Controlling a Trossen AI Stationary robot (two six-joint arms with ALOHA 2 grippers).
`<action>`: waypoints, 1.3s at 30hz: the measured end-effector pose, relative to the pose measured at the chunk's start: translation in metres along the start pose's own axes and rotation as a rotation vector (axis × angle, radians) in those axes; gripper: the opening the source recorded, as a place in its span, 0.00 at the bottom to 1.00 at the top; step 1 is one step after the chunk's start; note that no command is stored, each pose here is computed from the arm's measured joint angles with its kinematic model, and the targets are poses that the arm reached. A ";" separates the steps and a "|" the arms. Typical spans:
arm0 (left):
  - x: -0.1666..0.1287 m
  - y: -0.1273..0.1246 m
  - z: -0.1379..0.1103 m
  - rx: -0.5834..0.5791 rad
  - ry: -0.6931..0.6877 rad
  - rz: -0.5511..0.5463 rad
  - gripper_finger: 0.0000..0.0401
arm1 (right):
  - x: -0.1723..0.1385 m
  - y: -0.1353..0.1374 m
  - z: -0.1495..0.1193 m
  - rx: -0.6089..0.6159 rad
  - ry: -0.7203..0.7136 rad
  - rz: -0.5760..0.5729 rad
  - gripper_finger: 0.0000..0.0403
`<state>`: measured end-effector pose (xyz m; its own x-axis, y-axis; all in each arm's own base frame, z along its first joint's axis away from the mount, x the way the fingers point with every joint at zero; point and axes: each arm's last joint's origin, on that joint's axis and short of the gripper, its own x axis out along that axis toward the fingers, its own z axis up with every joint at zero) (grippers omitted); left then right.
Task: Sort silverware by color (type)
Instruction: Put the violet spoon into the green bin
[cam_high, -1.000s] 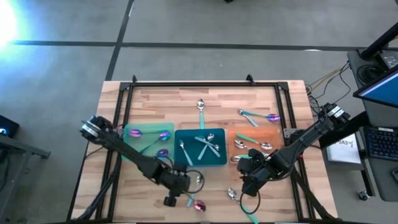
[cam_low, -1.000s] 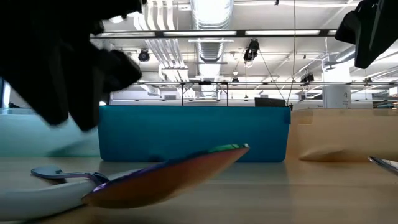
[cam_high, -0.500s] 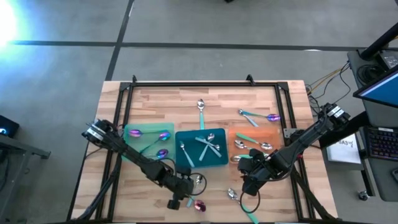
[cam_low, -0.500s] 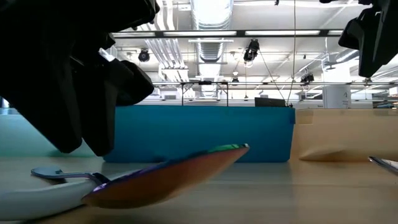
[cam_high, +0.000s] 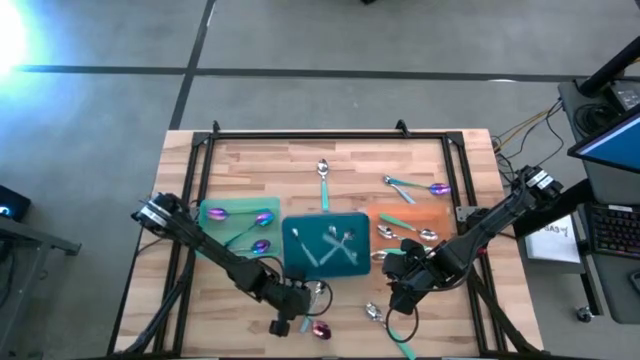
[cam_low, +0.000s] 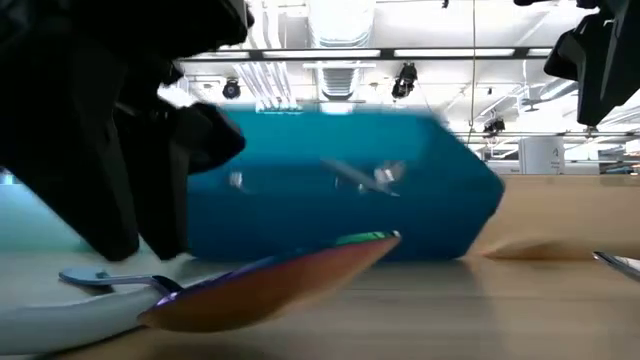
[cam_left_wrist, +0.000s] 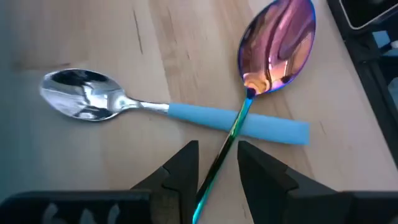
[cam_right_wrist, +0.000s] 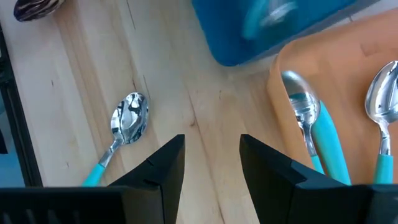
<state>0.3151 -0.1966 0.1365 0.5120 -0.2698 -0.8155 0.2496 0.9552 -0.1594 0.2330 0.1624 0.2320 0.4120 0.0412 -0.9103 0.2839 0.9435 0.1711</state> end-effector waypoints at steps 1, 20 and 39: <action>-0.003 -0.001 0.002 0.000 0.011 0.005 0.24 | 0.000 0.000 0.000 0.000 0.000 0.000 0.36; -0.021 -0.016 0.026 0.083 0.076 -0.020 0.24 | 0.000 0.000 0.000 -0.014 -0.001 0.000 0.36; 0.016 -0.006 0.001 0.102 0.095 0.082 0.24 | 0.005 0.001 0.000 -0.038 0.007 -0.011 0.36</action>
<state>0.3228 -0.2071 0.1248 0.4555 -0.1737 -0.8731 0.2949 0.9549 -0.0362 0.2354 0.1641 0.2271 0.4033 0.0328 -0.9145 0.2551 0.9557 0.1468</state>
